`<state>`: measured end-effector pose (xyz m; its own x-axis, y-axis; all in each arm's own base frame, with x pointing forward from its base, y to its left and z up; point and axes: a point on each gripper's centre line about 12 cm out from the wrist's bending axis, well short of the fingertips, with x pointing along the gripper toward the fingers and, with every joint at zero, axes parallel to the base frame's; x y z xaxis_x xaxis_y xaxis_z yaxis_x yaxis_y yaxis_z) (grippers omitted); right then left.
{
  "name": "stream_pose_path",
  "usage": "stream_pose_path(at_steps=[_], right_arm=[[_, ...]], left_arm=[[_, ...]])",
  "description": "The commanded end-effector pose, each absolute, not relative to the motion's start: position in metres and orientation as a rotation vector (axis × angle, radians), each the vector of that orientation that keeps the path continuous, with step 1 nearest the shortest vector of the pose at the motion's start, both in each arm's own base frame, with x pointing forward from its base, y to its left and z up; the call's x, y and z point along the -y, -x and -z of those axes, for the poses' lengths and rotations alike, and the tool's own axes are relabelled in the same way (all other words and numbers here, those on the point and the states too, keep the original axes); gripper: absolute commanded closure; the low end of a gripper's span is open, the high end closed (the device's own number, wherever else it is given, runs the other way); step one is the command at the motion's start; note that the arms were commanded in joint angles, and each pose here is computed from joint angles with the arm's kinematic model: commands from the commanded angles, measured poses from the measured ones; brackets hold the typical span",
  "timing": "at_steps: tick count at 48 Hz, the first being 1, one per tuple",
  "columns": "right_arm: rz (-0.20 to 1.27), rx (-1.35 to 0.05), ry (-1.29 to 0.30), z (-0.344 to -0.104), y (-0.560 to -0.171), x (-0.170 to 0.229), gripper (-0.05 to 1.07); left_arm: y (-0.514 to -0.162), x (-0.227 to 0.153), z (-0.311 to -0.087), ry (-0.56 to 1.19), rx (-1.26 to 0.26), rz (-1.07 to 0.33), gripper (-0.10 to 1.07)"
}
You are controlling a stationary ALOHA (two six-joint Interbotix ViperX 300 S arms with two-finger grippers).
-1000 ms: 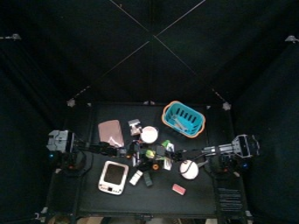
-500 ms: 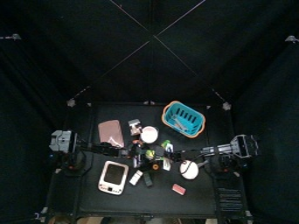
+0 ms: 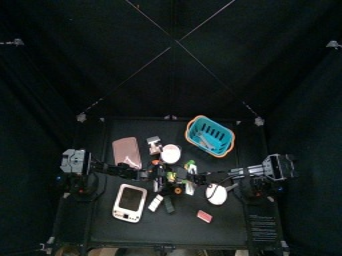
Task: Unwrap sushi
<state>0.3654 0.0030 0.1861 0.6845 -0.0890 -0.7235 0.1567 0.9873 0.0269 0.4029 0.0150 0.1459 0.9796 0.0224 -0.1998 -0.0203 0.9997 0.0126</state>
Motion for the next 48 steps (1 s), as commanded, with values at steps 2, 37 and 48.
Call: stream_pose_path(at_steps=[2,37,48], right_arm=[[0.127,-0.758,-0.09,-0.2011,-0.3716,-0.0048,0.33],[0.126,-0.761,-0.09,-0.2,-0.3718,-0.0054,0.33],[0.129,-0.768,-0.089,-0.1986,-0.3708,-0.0051,0.33]], left_arm=[[-0.4085,-0.0148,-0.1545,-0.008,-0.172,-0.023,-0.01],[-0.4098,-0.0162,-0.1532,-0.012,-0.175,-0.025,0.23],[-0.4093,-0.0155,-0.1541,-0.012,-0.172,-0.024,0.23]])
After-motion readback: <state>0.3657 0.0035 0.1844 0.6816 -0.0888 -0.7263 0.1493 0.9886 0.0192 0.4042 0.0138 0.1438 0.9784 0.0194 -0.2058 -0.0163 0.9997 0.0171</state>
